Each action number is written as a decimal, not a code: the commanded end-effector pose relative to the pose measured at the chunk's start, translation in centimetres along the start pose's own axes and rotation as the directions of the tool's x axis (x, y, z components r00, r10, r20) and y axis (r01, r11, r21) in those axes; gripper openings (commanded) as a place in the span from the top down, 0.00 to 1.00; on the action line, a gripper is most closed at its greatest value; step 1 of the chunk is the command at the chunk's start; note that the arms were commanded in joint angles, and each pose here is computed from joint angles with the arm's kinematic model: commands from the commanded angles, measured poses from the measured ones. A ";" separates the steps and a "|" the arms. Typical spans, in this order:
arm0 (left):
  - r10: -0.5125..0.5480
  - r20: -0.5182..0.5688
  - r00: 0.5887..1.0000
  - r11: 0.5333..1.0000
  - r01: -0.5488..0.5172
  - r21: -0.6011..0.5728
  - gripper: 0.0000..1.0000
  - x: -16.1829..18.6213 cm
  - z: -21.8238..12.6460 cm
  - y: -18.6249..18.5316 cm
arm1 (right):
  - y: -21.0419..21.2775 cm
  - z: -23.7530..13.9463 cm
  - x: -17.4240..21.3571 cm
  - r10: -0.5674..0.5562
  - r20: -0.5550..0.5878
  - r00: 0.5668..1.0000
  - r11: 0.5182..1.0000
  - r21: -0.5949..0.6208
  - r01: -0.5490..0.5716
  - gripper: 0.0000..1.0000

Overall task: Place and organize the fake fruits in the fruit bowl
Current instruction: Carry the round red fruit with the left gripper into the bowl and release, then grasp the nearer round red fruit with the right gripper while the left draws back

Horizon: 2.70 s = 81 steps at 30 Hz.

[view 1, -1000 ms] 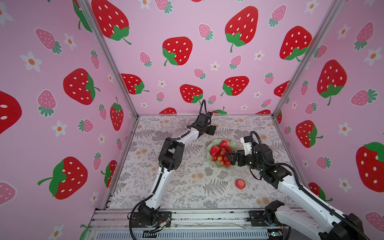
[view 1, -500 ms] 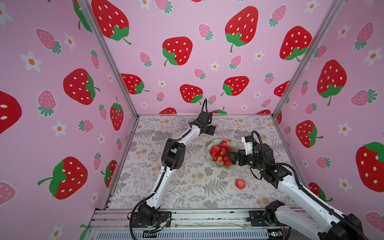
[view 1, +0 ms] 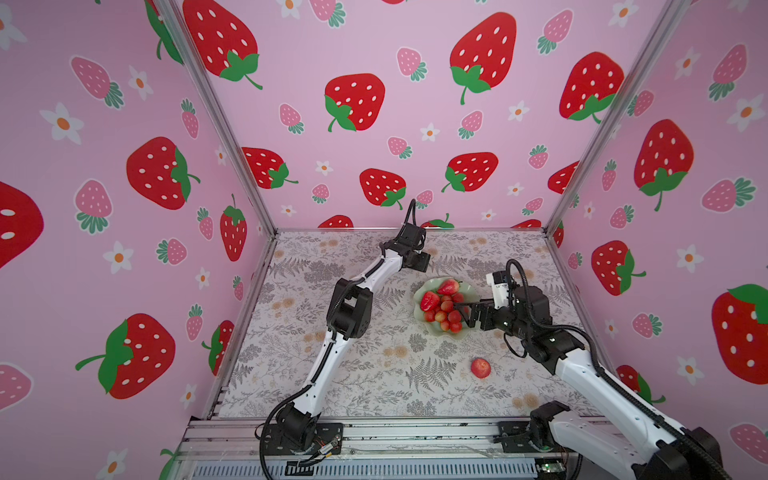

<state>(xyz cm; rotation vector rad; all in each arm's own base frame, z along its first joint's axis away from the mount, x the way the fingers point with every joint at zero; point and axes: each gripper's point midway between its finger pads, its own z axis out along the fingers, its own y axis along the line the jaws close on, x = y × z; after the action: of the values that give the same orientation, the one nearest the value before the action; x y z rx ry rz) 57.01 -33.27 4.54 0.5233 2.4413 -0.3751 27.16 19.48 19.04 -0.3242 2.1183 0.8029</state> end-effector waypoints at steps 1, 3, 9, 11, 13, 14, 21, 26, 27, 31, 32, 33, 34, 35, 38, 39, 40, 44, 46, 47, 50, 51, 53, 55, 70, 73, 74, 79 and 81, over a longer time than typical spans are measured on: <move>-0.003 0.017 1.000 1.000 0.003 0.002 0.42 -0.9 -0.9 -0.5 | -0.2 -0.2 0.2 -0.016 0.000 1.000 1.000 -0.014 0.016 0.01; 0.009 0.042 0.999 1.000 -0.009 -0.003 0.46 -1.5 -1.5 -0.5 | -0.2 -0.2 0.2 -0.012 0.001 1.000 1.000 -0.019 0.012 0.01; 0.097 0.140 0.985 0.995 -0.090 -0.051 0.50 -3.4 -6.5 -1.3 | 0.0 -0.9 0.3 0.004 0.005 1.000 1.000 -0.021 -0.004 0.01; 0.125 0.157 0.980 0.991 -0.116 -0.062 0.51 -3.2 -9.0 -1.8 | 0.3 -1.7 0.4 0.012 0.017 1.000 1.000 -0.029 -0.011 0.01; 0.162 0.183 0.970 0.987 -0.158 -0.038 0.51 -2.4 -12.0 -3.1 | 0.6 -2.3 1.1 0.029 0.017 0.999 0.998 -0.049 -0.028 0.01; 0.185 0.188 0.964 0.983 -0.183 -0.028 0.51 -1.8 -13.3 -3.8 | 0.7 -2.5 1.5 0.038 0.017 0.999 0.998 -0.054 -0.037 0.01; 0.308 0.148 0.940 0.940 -0.325 0.109 0.51 6.9 -20.0 -9.8 | 1.1 -3.3 4.7 0.070 -0.039 0.997 0.991 -0.109 -0.074 0.01; 0.319 0.150 0.936 0.927 -0.341 0.155 0.51 11.2 -21.2 -12.2 | 1.7 -3.1 5.5 0.076 -0.074 0.994 0.985 -0.151 -0.087 0.01; 0.318 0.151 0.936 0.927 -0.341 0.159 0.51 11.8 -20.9 -12.5 | 1.6 -3.1 5.5 0.077 -0.073 0.994 0.985 -0.148 -0.087 0.01; 0.315 0.188 0.930 0.925 -0.345 0.158 0.51 12.0 -19.9 -13.2 | 1.3 -2.9 5.7 0.082 -0.072 0.994 0.986 -0.137 -0.091 0.01; 0.311 0.196 0.930 0.925 -0.343 0.163 0.51 11.9 -19.8 -13.3 | 1.3 -2.9 5.7 0.082 -0.074 0.994 0.986 -0.138 -0.092 0.01; 0.315 0.201 0.928 0.923 -0.349 0.165 0.51 11.8 -19.6 -13.5 | 1.3 -2.8 5.8 0.084 -0.078 0.993 0.986 -0.139 -0.094 0.01; 0.323 0.201 0.925 0.919 -0.357 0.166 0.51 11.9 -19.4 -13.7 | 1.3 -2.8 5.7 0.083 -0.076 0.994 0.986 -0.142 -0.093 0.01; 0.332 0.200 0.922 0.916 -0.366 0.167 0.51 11.9 -19.2 -13.9 | 1.4 -2.8 5.7 0.084 -0.075 0.994 0.985 -0.143 -0.094 0.01; 0.344 0.183 0.921 0.913 -0.374 0.166 0.51 12.1 -18.6 -14.2 | 1.3 -2.8 5.5 0.084 -0.065 0.994 0.986 -0.140 -0.092 0.01; 0.349 0.172 0.921 0.912 -0.376 0.165 0.51 12.4 -18.3 -14.2 | 1.3 -2.8 5.5 0.083 -0.066 0.994 0.986 -0.141 -0.092 0.01; 0.355 0.164 0.920 0.910 -0.381 0.164 0.51 12.6 -18.0 -14.3 | 1.3 -2.7 5.6 0.084 -0.069 0.994 0.986 -0.139 -0.093 0.01; 0.366 0.144 0.919 0.907 -0.387 0.163 0.51 13.5 -17.1 -14.6 | 1.2 -2.6 5.7 0.085 -0.074 0.994 0.986 -0.138 -0.094 0.01; 0.366 0.140 0.920 0.908 -0.386 0.165 0.51 13.7 -16.8 -14.7 | 1.4 -2.6 5.5 0.081 -0.072 0.994 0.985 -0.144 -0.091 0.01; 0.367 0.135 0.920 0.908 -0.386 0.163 0.50 13.9 -16.6 -14.7 | 1.4 -2.7 5.4 0.079 -0.069 0.994 0.985 -0.146 -0.089 0.01; 0.372 0.125 0.920 0.908 -0.388 0.156 0.46 14.1 -16.3 -14.7 | 1.4 -2.7 5.1 0.081 -0.063 0.995 0.986 -0.140 -0.089 0.01; 0.374 0.130 0.918 0.908 -0.391 0.153 0.44 14.0 -16.4 -14.8 | 1.3 -2.7 5.2 0.085 -0.066 0.994 0.987 -0.132 -0.093 0.01; 0.378 0.141 0.915 0.907 -0.396 0.144 0.39 13.7 -16.5 -14.8 | 0.9 -2.7 5.3 0.095 -0.067 0.993 0.988 -0.112 -0.102 0.01; 0.386 0.153 0.910 0.903 -0.406 0.137 0.34 13.4 -16.8 -14.9 | 0.5 -2.7 5.6 0.106 -0.074 0.992 0.989 -0.092 -0.112 0.01; 0.391 0.316 0.865 0.878 -0.453 0.153 0.01 10.1 -23.5 -16.0 | -2.4 -3.3 10.3 0.255 -0.150 0.955 0.967 0.065 -0.248 0.01; 0.397 0.307 0.865 0.863 -0.466 0.196 0.01 11.0 -25.4 -16.2 | -3.4 -3.3 12.5 0.316 -0.183 0.931 0.947 0.122 -0.297 0.01; 0.401 0.301 0.865 0.856 -0.471 0.214 0.01 11.6 -26.0 -16.3 | -3.7 -3.4 13.0 0.327 -0.191 0.926 0.942 0.149 -0.301 0.01; 0.464 0.338 0.819 0.701 -0.573 0.425 0.01 17.1 -29.8 -18.8 | -5.0 -4.3 15.2 0.360 -0.219 0.907 0.908 0.304 -0.287 0.01; 0.476 0.372 0.797 0.673 -0.602 0.429 0.01 18.6 -30.8 -18.7 | -5.4 -4.5 16.1 0.364 -0.236 0.901 0.895 0.357 -0.268 0.03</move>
<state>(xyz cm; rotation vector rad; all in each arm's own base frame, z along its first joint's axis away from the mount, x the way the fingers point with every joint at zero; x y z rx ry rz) 23.25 -33.34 21.00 1.1761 1.8560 -0.7079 17.37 15.02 7.39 -0.0252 2.5223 0.7609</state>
